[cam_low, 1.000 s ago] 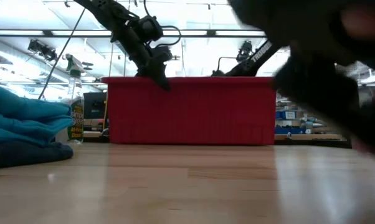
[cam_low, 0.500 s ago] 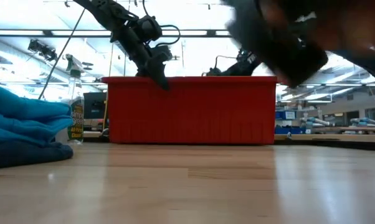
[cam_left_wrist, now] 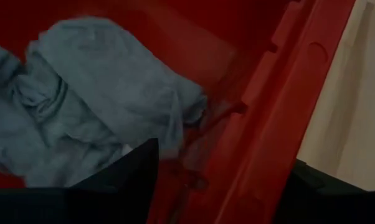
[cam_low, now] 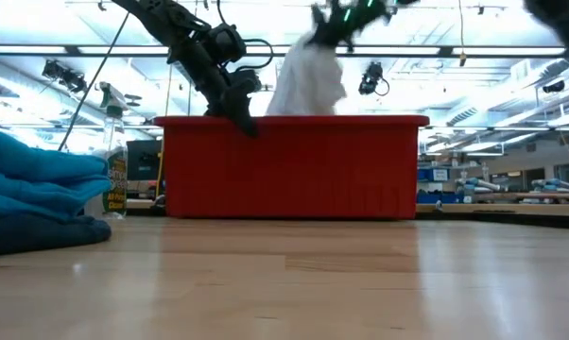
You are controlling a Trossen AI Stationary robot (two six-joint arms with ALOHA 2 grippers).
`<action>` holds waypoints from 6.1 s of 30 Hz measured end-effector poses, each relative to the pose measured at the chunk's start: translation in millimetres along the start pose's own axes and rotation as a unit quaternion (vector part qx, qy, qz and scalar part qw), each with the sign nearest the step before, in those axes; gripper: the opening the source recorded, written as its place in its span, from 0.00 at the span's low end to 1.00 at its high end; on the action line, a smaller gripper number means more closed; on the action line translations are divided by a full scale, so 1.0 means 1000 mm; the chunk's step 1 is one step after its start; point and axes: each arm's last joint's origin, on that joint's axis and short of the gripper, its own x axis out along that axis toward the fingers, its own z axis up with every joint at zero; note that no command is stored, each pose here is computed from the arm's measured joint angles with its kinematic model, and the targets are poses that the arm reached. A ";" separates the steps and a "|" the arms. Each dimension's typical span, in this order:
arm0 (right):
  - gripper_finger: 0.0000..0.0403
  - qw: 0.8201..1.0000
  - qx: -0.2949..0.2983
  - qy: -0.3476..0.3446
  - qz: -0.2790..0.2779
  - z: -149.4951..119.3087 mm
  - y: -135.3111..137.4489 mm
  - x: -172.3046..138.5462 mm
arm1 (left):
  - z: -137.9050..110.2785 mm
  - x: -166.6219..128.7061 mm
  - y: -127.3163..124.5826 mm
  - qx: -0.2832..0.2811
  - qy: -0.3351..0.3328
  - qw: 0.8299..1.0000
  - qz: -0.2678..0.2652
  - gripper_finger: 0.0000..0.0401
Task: Fold laundry
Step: Fold the white shirt
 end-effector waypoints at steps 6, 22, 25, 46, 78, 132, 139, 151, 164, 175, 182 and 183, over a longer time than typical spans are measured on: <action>0.06 0.999 0.009 -0.032 0.031 0.047 0.037 -0.082 | 0.027 -0.041 0.006 0.014 -0.072 0.997 0.028 0.61; 0.06 0.985 0.021 -0.021 0.170 0.071 0.137 -0.226 | 0.072 -0.158 -0.033 0.096 -0.255 0.947 -0.168 0.60; 0.06 0.983 0.009 0.032 0.180 0.060 0.149 -0.234 | 0.066 -0.163 -0.044 0.084 -0.235 0.944 -0.214 0.60; 0.06 0.962 -0.037 0.198 0.185 -0.150 0.199 -0.229 | 0.035 -0.158 -0.143 0.047 -0.081 0.971 -0.220 0.60; 0.06 0.957 -0.116 -0.003 0.266 -0.162 0.182 -0.274 | 0.021 -0.013 -0.238 0.149 -0.131 0.936 -0.291 0.57; 0.22 0.881 0.295 0.370 0.000 -0.348 0.192 -0.226 | -0.028 0.075 -0.207 -0.048 0.151 0.971 -0.179 0.40; 0.41 0.876 0.323 0.358 -0.010 -0.344 0.191 -0.230 | -0.002 0.046 -0.181 -0.092 0.124 0.960 -0.232 0.49; 0.44 0.897 0.355 0.264 0.015 -0.307 0.182 -0.236 | 0.028 -0.034 -0.181 -0.091 0.006 0.958 -0.271 0.47; 0.42 0.872 0.336 0.330 0.132 -0.298 0.184 -0.242 | -0.005 0.013 -0.273 -0.070 0.045 0.943 -0.321 0.47; 0.35 0.800 0.349 0.482 0.078 -0.331 0.208 -0.269 | -0.051 0.044 -0.323 -0.199 0.104 0.950 -0.216 0.47; 0.32 0.815 0.348 0.458 0.076 -0.346 0.235 -0.273 | -0.054 0.064 -0.322 -0.206 0.096 0.952 -0.206 0.43; 0.32 0.822 0.343 0.451 0.058 -0.351 0.236 -0.272 | -0.055 0.066 -0.321 -0.197 0.098 0.954 -0.202 0.41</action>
